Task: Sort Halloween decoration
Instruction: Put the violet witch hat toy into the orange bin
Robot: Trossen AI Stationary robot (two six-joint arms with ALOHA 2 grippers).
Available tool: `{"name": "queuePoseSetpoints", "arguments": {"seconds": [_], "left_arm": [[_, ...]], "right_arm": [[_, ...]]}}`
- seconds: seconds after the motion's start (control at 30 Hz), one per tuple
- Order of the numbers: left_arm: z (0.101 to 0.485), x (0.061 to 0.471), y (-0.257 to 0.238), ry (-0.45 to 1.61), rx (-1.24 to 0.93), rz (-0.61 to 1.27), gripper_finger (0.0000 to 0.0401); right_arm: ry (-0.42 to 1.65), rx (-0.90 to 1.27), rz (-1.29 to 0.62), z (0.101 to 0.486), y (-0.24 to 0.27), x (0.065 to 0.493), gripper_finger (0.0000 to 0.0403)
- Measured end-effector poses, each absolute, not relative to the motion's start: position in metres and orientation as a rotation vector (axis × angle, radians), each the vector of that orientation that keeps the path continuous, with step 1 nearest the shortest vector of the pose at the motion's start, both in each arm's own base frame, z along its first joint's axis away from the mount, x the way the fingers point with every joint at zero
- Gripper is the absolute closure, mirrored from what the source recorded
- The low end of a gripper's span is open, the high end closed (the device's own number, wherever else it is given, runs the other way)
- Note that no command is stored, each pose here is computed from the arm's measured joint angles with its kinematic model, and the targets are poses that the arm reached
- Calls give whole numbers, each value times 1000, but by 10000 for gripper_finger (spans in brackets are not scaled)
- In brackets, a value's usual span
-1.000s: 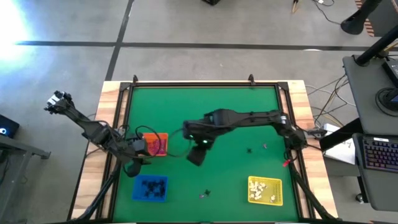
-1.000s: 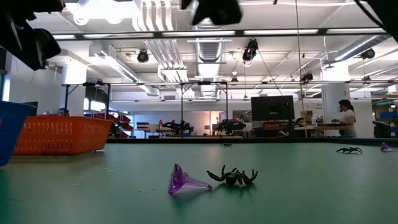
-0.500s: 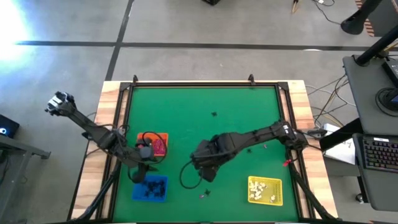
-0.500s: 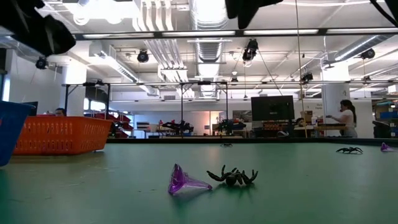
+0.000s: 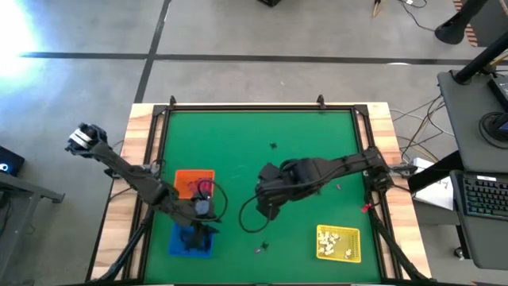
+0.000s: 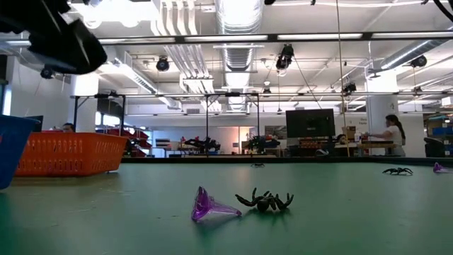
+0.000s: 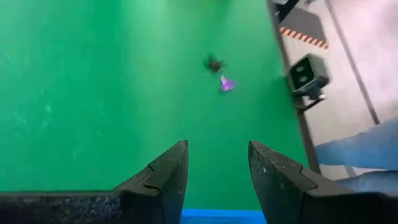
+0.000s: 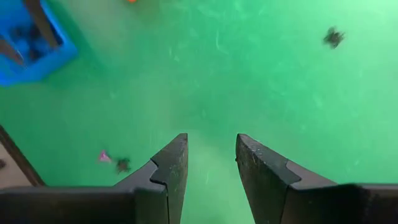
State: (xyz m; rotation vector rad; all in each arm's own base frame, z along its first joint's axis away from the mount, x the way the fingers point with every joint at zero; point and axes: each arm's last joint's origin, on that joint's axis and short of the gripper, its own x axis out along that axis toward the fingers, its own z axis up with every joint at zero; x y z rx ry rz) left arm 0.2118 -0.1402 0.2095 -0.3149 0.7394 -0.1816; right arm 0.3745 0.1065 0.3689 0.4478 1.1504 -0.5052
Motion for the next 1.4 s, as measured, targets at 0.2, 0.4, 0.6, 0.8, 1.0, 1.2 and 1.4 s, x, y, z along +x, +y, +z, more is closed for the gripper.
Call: {"name": "queuePoseSetpoints", "arguments": {"seconds": [0.2, 0.4, 0.6, 0.8, 1.0, 1.2, 1.4], "left_arm": [[204, 238, -159, 787, -336, -169, 251], [206, 278, -182, 825, -275, -159, 251], [189, 308, -198, 905, -224, -124, 254], [185, 332, -213, 902, -254, -119, 269], [168, 351, -225, 934, -263, -93, 279], [149, 369, -234, 1002, -271, -38, 282], [137, 378, -235, 1116, -238, 64, 282]], "right_arm": [[1074, 439, -469, 399, 98, 353, 275], [1052, 367, -441, 407, 95, 346, 275], [1067, 320, -402, 407, 96, 346, 275], [1084, 284, -347, 409, 96, 344, 275], [1080, 258, -321, 413, 95, 341, 275], [1066, 270, -284, 422, 94, 331, 275], [1037, 282, -271, 433, 92, 320, 275]]}}
